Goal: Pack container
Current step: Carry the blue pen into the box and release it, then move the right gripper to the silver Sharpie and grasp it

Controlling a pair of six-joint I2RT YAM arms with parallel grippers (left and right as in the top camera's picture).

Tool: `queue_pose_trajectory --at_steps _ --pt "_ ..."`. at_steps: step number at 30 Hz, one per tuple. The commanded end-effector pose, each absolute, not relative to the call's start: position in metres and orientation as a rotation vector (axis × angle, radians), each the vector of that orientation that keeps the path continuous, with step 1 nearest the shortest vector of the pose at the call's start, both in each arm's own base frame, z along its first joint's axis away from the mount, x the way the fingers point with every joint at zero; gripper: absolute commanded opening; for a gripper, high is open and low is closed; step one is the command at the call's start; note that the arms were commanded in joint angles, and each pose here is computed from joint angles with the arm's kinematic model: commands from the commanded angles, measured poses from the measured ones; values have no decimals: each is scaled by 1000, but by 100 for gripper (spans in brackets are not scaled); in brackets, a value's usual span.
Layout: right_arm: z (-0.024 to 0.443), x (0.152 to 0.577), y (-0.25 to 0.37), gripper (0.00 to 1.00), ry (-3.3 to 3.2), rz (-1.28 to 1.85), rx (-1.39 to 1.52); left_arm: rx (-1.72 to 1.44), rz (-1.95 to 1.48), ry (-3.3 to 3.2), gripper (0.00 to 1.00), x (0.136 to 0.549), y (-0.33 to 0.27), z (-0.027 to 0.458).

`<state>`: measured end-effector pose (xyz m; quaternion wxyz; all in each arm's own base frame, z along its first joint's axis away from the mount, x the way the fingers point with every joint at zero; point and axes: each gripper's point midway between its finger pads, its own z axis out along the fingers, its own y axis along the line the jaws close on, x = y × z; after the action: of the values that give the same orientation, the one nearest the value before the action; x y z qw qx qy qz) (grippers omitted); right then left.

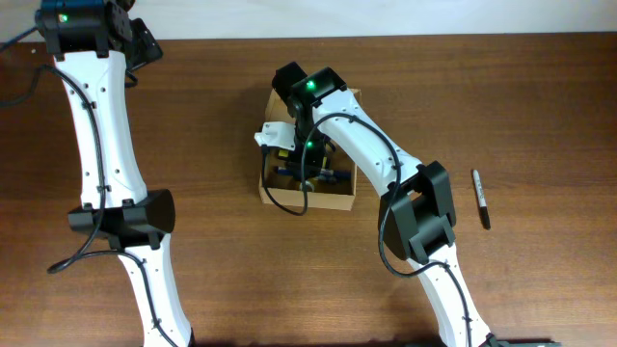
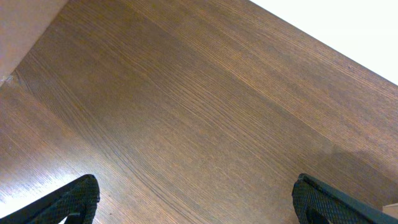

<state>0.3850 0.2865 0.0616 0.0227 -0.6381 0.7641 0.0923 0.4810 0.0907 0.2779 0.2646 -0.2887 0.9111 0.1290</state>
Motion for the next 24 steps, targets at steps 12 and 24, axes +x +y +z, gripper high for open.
queue_pose_trajectory --at_steps 12,24 --pt "261 417 261 41 2294 -32 -1375 -774 354 2433 100 474 93 293" --pt "362 417 11 46 2442 -161 -401 -774 354 2433 100 474 93 293"
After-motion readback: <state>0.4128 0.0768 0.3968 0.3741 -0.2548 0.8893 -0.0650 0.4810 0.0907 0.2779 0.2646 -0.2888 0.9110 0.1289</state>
